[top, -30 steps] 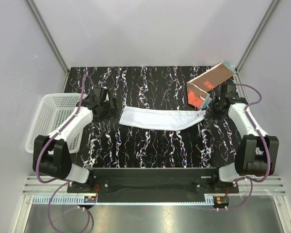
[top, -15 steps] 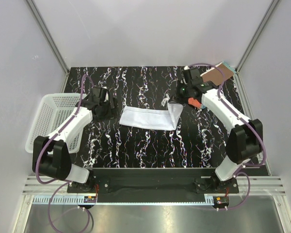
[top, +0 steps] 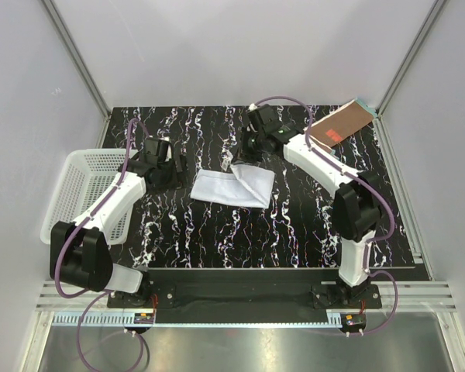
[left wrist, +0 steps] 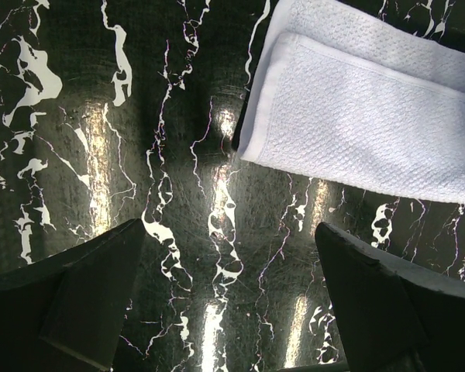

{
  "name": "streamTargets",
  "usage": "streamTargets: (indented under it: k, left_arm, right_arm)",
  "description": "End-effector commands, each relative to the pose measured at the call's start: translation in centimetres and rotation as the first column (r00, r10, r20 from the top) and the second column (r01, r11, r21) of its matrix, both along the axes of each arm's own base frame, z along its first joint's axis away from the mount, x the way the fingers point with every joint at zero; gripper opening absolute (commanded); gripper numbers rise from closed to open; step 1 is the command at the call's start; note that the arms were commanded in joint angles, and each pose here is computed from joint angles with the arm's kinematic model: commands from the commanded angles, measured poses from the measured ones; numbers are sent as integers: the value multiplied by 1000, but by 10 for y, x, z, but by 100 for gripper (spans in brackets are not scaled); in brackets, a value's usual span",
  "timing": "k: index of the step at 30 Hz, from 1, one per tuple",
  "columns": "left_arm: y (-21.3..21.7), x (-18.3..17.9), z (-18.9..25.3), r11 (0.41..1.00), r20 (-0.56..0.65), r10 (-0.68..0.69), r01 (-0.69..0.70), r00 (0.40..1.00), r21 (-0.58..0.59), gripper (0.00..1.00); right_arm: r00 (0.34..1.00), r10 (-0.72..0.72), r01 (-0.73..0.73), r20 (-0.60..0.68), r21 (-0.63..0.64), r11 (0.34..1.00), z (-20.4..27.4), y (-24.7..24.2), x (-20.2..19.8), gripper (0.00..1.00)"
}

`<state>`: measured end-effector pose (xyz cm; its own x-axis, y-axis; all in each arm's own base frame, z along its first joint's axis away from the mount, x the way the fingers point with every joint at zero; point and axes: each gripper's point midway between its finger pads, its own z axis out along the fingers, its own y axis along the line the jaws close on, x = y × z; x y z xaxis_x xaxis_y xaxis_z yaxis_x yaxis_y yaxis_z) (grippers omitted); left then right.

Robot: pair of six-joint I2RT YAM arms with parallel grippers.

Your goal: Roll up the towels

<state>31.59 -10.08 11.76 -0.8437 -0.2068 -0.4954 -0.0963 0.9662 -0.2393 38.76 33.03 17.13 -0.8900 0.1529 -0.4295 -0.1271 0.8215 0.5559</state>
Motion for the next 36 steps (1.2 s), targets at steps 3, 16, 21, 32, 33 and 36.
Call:
streamTargets:
  k: [3, 16, 21, 32, 33, 36]
  left_arm:
    - [3, 2, 10, 1000, 40, 16, -16, 999, -12, 99]
    - [4, 1, 9, 1000, 35, 19, -19, 999, -13, 99]
    - [5, 1, 8, 1000, 31, 24, -24, 999, -10, 99]
    - [4, 0, 4, 1000, 20, 22, -22, 1000, -10, 99]
    - [5, 0, 4, 1000, 19, 24, -24, 1000, -7, 99]
    - [5, -2, 2, 1000, 15, 23, -23, 1000, -4, 99]
  right_arm:
    - [998, 21, -23, 52, 49, 999, 15, 34, 6, 0]
    - [995, 81, -84, 55, 53, 995, -14, 82, -10, 0]
    - [991, 121, -124, 55, 58, 991, -42, 102, -22, 0]
    - [988, 154, -154, -32, 9, 988, -120, 121, -45, 57]
    - [988, 153, -152, -33, 12, 988, -120, 121, -46, 58]
    - [988, 153, -153, -12, 24, 988, -107, 121, -45, 65]
